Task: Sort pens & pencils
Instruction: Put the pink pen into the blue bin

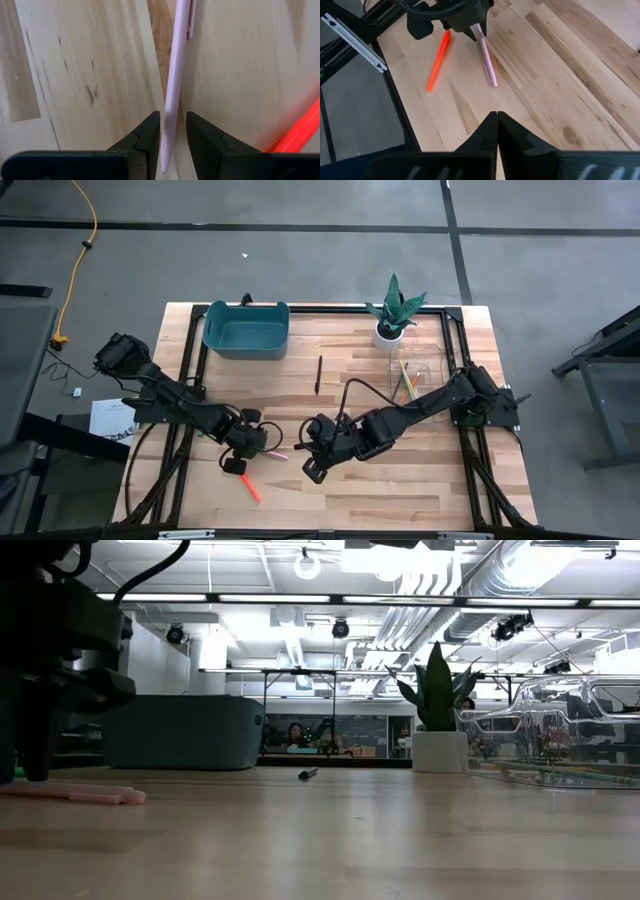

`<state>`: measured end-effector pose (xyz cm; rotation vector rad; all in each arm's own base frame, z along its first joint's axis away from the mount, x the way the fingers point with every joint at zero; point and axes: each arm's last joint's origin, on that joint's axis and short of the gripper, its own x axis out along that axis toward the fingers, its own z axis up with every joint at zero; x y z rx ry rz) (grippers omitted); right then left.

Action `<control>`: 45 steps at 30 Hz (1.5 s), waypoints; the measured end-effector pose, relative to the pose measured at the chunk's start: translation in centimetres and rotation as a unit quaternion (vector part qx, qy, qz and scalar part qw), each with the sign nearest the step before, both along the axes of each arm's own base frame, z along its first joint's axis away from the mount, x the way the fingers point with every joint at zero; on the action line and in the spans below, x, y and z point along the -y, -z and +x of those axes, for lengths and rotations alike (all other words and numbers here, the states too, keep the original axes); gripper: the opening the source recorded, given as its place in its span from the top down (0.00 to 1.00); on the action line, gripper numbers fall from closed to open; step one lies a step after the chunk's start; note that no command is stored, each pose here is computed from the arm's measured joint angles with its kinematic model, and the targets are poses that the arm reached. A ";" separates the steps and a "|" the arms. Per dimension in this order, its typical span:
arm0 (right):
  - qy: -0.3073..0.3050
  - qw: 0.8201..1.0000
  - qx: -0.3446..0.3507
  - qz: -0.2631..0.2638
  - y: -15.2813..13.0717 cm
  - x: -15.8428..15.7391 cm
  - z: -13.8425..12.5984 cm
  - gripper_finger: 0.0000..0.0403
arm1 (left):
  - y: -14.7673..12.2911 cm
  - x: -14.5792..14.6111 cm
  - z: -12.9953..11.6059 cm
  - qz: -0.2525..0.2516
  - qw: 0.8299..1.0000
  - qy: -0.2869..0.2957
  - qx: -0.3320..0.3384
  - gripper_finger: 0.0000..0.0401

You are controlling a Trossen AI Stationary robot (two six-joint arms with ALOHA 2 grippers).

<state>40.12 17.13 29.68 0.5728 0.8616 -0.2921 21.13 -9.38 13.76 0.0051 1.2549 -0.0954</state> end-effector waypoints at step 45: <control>0.001 1.000 0.009 -0.005 -0.1 0.0 0.1 1.00 | 0.2 0.3 0.6 0.005 0.999 0.017 -0.027 0.96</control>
